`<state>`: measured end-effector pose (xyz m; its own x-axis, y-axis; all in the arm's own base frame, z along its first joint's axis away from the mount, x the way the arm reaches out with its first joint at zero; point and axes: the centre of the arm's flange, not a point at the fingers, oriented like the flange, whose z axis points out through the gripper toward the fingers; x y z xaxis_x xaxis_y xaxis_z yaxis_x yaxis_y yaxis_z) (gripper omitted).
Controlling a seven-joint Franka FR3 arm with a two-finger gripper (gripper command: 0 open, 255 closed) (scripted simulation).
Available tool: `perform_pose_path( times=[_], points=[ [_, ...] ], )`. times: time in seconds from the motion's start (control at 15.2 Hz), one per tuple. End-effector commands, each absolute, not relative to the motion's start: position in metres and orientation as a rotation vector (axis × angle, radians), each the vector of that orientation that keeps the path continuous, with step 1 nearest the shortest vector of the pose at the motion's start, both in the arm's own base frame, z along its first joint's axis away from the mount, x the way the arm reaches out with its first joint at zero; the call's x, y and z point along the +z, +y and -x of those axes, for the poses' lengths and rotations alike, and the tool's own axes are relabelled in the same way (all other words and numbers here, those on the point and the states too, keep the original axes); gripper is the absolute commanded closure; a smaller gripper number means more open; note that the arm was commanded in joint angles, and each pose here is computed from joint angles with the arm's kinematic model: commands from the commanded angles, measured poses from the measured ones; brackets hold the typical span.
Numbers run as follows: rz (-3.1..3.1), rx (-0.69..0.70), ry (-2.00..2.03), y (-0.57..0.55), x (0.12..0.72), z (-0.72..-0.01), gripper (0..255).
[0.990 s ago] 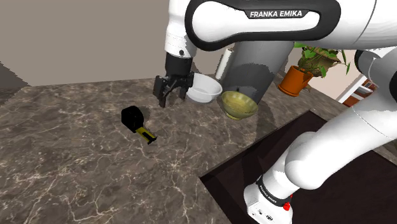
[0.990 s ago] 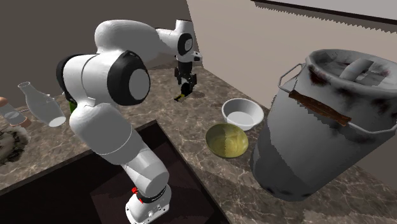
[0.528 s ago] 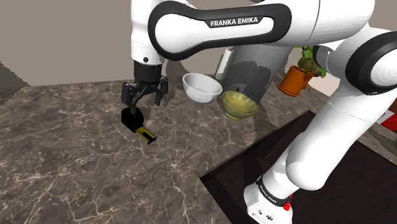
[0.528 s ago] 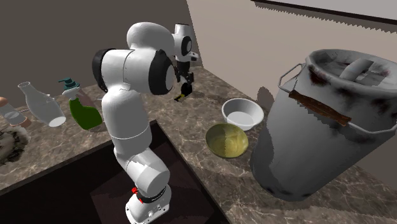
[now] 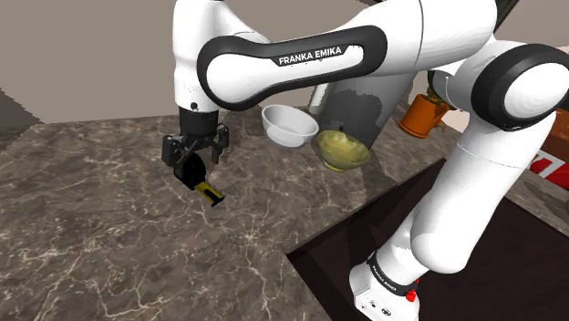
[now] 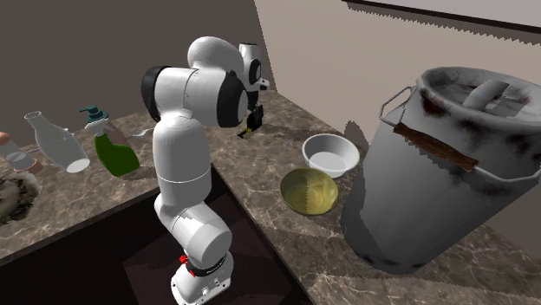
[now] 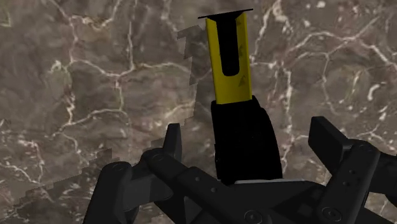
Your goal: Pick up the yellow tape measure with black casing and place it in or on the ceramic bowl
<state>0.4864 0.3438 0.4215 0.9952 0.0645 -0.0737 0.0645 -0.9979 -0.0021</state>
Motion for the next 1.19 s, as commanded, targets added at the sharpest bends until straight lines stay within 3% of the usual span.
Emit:
perform_pose_path(
  times=[0.0,0.46,0.53,1.12],
  points=[
    [-3.138,-0.115,0.102,0.3440,0.4136,-0.4862,0],
    [-3.138,-0.115,0.102,0.3440,0.4137,-0.4862,0],
    [-3.138,-0.115,0.102,0.3440,0.4137,-0.4862,255],
    [-3.138,-0.115,0.102,0.3440,0.4136,-0.4862,255]
  ],
)
